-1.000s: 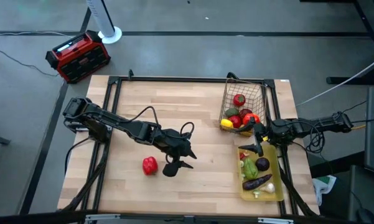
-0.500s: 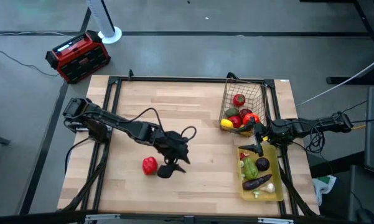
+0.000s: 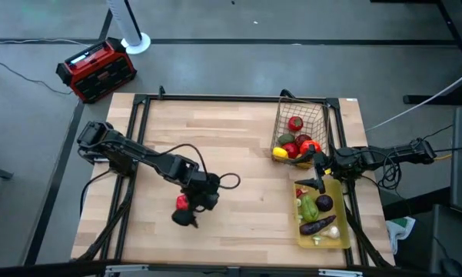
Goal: Sort produce into baskets
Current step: Put the red bell pepper into the yellow bin
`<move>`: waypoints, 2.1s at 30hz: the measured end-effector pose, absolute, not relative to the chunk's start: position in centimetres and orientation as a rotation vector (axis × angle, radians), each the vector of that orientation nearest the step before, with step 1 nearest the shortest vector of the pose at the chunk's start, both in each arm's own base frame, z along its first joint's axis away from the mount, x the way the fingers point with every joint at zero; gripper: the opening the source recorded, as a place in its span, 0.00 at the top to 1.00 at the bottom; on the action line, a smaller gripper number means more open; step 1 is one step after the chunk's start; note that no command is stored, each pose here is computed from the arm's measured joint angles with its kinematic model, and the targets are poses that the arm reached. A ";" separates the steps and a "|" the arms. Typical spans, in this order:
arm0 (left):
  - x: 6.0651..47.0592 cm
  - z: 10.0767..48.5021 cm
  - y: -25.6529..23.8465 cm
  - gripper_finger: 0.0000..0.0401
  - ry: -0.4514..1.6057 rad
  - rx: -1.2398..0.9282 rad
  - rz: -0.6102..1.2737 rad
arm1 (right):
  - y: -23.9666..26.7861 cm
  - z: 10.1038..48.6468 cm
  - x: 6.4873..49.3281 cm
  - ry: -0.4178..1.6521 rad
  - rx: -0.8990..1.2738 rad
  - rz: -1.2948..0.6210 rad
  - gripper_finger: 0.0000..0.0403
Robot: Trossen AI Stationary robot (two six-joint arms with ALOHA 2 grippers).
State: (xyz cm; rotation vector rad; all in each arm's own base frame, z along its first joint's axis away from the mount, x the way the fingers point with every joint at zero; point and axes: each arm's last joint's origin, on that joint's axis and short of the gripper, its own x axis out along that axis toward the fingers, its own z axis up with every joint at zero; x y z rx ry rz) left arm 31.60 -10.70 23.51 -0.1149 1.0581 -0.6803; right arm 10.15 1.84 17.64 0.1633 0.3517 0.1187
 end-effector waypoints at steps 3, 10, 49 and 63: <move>30.4 22.9 -11.1 0.05 1.170 -0.106 -0.704 | 1.8 17.6 10.1 0.352 0.163 0.119 0.03; 28.3 22.2 -11.8 0.04 1.301 0.143 -0.788 | 1.8 17.6 10.1 0.352 0.163 0.119 0.03; 26.8 18.6 -12.9 0.03 1.264 0.555 -0.563 | 1.9 17.7 10.2 0.342 0.166 0.120 0.03; 27.1 18.5 -12.7 0.03 1.305 0.312 -0.478 | 1.8 17.7 10.2 0.341 0.166 0.119 0.03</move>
